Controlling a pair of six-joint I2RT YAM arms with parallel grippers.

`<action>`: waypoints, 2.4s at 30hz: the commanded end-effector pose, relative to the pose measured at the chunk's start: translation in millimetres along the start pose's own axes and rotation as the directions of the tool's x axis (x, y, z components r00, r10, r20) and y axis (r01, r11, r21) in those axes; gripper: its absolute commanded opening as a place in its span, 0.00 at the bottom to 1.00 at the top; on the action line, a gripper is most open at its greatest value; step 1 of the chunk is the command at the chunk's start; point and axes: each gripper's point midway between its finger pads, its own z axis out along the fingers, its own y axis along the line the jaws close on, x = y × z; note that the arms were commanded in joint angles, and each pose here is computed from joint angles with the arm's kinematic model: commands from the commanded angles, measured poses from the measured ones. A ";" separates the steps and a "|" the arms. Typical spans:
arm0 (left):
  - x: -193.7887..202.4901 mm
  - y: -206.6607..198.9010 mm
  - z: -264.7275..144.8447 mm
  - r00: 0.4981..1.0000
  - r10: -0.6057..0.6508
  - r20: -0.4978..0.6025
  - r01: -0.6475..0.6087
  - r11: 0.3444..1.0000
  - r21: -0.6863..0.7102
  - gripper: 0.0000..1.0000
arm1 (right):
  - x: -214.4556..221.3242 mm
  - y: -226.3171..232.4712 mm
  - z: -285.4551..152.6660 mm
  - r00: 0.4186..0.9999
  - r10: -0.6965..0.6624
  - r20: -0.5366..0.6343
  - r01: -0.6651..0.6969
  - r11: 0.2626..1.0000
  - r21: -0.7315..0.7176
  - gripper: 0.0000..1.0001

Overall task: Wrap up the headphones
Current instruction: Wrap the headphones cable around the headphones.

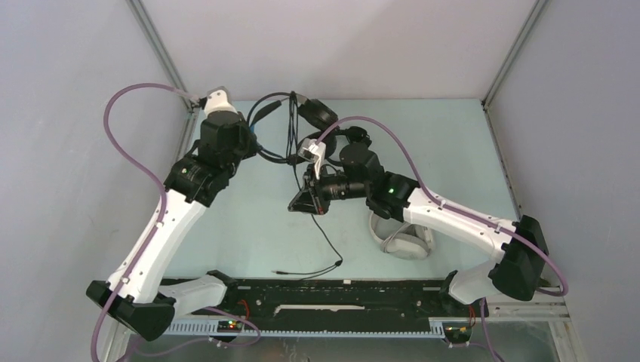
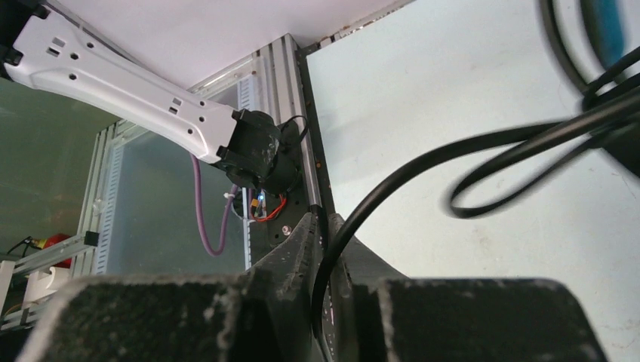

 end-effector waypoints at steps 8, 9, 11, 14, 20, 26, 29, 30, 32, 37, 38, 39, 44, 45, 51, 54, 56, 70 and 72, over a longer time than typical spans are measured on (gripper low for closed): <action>-59.1 -20.6 0.6 0.907 -0.399 0.135 0.367 0.906 0.210 0.00 | -13.2 12.7 17.4 0.995 -0.082 0.057 0.077 0.994 0.080 0.06; -61.3 -20.8 0.7 0.903 -0.408 0.137 0.375 0.901 0.216 0.00 | -11.2 10.6 19.1 0.995 -0.084 0.058 0.078 0.993 0.093 0.05; -65.3 -20.7 0.6 0.894 -0.426 0.142 0.389 0.893 0.227 0.00 | -6.2 3.8 20.8 0.995 -0.075 0.063 0.067 0.990 0.121 0.05; -71.7 -16.9 -0.1 0.874 -0.462 0.154 0.420 0.875 0.239 0.00 | -3.9 -1.5 22.7 0.993 -0.049 0.107 0.034 0.991 0.133 0.04; -82.3 -19.1 -3.2 0.831 -0.538 0.142 0.480 0.823 0.304 0.00 | 19.6 -9.6 27.1 0.993 0.017 0.118 -0.032 0.991 0.131 0.04; -88.5 -23.6 -11.2 0.802 -0.585 0.120 0.514 0.779 0.359 0.00 | 42.4 -23.6 35.2 0.994 0.063 0.085 -0.076 0.985 0.153 0.02; -92.2 -24.2 -16.1 0.795 -0.596 0.117 0.520 0.767 0.376 0.00 | 48.5 -34.1 33.5 0.992 0.086 0.094 -0.102 0.979 0.178 0.01; -93.6 -24.2 -17.8 0.793 -0.598 0.117 0.520 0.764 0.381 0.00 | 51.8 -38.2 32.6 0.991 0.095 0.095 -0.112 0.976 0.185 0.01; -95.8 -23.2 -20.0 0.786 -0.607 0.114 0.527 0.755 0.390 0.00 | 55.3 -46.2 30.2 0.989 0.107 0.099 -0.126 0.971 0.203 0.01; -101.4 -31.0 -28.4 0.775 -0.629 0.065 0.541 0.713 0.446 0.00 | 70.7 -64.9 23.4 0.984 0.150 0.096 -0.168 0.957 0.236 0.00; -102.6 -33.0 -31.0 0.775 -0.630 0.057 0.540 0.706 0.457 0.00 | 72.5 -67.5 22.5 0.983 0.156 0.098 -0.176 0.955 0.238 0.00; -103.7 -34.7 -33.3 0.776 -0.629 0.053 0.538 0.703 0.466 0.00 | 74.3 -69.8 21.9 0.981 0.163 0.101 -0.183 0.954 0.238 0.00; -106.9 -48.1 -45.8 0.790 -0.614 0.001 0.521 0.672 0.526 0.00 | 74.3 -85.2 16.0 0.977 0.181 0.111 -0.204 0.946 0.252 0.00; -105.6 -53.3 -49.0 0.801 -0.598 -0.018 0.510 0.667 0.544 0.00 | 73.2 -89.0 13.9 0.977 0.182 0.115 -0.206 0.944 0.257 0.00; -89.0 -62.3 -60.5 0.849 -0.520 -0.090 0.473 0.675 0.566 0.00 | 68.1 -109.5 0.5 0.979 0.141 0.146 -0.178 0.941 0.288 0.04; -89.1 -60.0 -68.5 0.852 -0.517 -0.077 0.463 0.678 0.571 0.00 | 77.4 -107.8 7.3 0.989 0.081 0.126 -0.110 0.963 0.247 0.09; -92.3 -58.8 -72.9 0.855 -0.514 -0.064 0.454 0.685 0.569 0.00 | 86.3 -101.7 14.2 0.992 0.056 0.109 -0.077 0.978 0.195 0.13; -106.7 -55.1 -75.9 0.862 -0.507 -0.015 0.432 0.717 0.547 0.00 | 152.0 -85.7 49.1 0.998 0.064 0.018 -0.065 0.991 0.119 0.16; -109.8 -51.4 -74.4 0.866 -0.500 0.005 0.421 0.735 0.531 0.00 | 161.1 -86.0 46.1 0.997 0.072 0.012 -0.073 0.989 0.132 0.16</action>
